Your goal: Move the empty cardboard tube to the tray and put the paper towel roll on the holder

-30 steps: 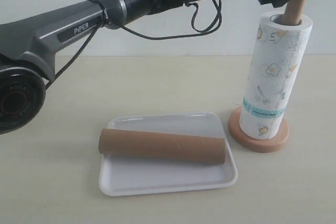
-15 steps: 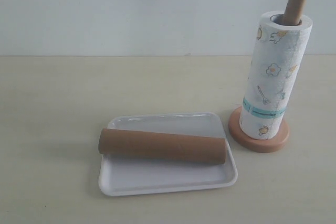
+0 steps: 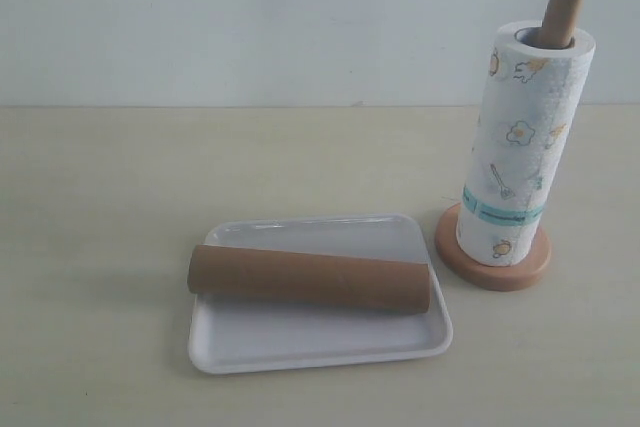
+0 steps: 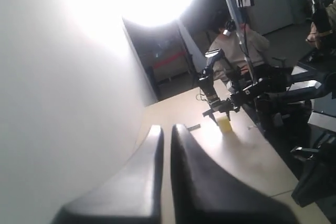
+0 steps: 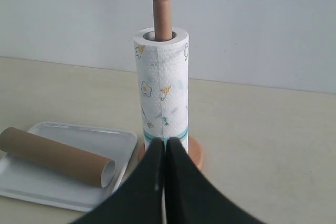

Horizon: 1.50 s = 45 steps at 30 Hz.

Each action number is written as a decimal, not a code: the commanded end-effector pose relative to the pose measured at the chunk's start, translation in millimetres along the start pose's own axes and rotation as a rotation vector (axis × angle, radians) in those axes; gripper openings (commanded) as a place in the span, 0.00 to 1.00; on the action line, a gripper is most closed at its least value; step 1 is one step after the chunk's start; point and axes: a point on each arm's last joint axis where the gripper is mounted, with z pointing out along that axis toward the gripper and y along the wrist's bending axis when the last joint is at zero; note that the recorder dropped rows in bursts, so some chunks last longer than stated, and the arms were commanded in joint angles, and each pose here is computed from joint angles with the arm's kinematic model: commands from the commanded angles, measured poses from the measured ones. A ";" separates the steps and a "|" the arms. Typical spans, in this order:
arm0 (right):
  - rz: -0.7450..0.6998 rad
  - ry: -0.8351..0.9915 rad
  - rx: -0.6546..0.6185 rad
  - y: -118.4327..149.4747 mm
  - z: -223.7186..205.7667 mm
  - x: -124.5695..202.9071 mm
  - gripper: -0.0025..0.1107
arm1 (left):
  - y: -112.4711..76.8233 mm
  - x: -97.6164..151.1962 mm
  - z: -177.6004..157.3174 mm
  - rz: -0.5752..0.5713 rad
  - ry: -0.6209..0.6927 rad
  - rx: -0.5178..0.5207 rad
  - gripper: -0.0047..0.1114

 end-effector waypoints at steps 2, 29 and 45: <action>-0.003 -0.015 0.000 -0.8 -2.0 -1.9 0.02 | -11.7 -33.3 -47.7 -0.003 0.031 -0.128 0.08; 0.090 -0.051 0.519 4.3 -25.5 3.4 0.02 | -180.5 221.2 -216.9 -0.359 0.409 -1.189 0.08; 0.336 0.039 0.234 29.4 -15.9 12.7 0.02 | -201.4 233.5 -215.7 -0.294 0.475 -1.179 0.08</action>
